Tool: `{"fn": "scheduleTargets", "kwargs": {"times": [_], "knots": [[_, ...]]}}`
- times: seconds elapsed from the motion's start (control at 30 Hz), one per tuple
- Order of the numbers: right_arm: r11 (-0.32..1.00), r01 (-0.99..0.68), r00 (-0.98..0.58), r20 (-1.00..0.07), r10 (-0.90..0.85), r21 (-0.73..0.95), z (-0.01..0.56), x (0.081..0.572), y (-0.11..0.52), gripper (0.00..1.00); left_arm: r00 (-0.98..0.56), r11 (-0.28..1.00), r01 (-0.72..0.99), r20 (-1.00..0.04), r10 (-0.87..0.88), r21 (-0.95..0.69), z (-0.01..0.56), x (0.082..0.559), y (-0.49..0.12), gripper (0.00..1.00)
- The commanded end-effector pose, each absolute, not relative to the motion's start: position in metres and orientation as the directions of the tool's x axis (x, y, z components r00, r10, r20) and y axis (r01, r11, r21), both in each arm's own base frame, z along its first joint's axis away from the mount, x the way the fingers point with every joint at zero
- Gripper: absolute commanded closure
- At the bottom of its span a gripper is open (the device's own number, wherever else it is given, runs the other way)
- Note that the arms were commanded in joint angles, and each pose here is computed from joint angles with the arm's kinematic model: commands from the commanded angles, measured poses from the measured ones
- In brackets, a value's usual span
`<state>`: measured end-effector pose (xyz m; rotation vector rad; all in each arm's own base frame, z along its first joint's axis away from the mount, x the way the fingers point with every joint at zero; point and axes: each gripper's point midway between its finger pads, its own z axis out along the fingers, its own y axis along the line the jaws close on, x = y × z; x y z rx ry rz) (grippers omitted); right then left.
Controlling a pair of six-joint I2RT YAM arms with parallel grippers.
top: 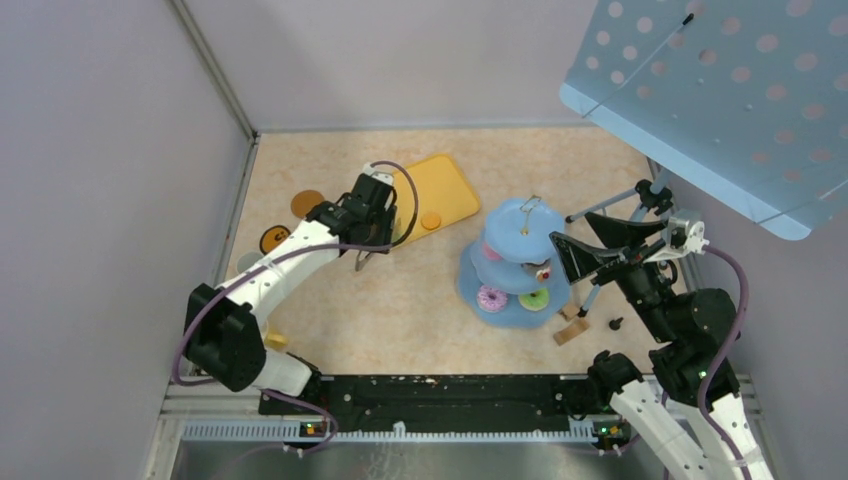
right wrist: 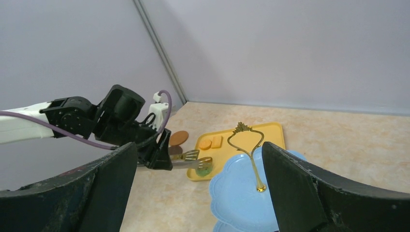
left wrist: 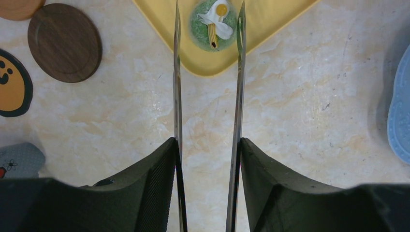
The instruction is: Serve the afternoon tea
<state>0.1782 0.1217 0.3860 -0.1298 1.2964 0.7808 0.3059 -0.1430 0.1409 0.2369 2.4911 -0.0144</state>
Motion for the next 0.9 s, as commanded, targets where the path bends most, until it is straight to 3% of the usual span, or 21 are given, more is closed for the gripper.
{"fn": "scheduleTargets", "kwargs": {"times": [0.0,0.17,0.63,0.87], "knots": [[0.750,-0.583,0.093,-0.891,0.443,0.312,0.392,0.181,0.120,0.03,-0.769,0.986,0.161,-0.622,0.151,0.039,0.138,0.319,-0.148,0.44],[0.746,-0.587,0.083,-0.893,0.442,0.315,0.390,0.184,0.123,0.03,-0.793,0.985,0.169,-0.587,0.161,0.042,0.127,0.315,-0.149,0.45],[0.739,-0.591,0.079,-0.888,0.453,0.324,0.391,0.185,0.124,0.03,-0.759,0.980,0.198,-0.630,0.165,0.017,0.158,0.317,-0.153,0.71],[0.740,-0.589,0.077,-0.889,0.452,0.326,0.392,0.185,0.124,0.03,-0.702,0.930,0.339,-0.697,0.151,-0.141,0.213,0.311,-0.187,0.68]]}}
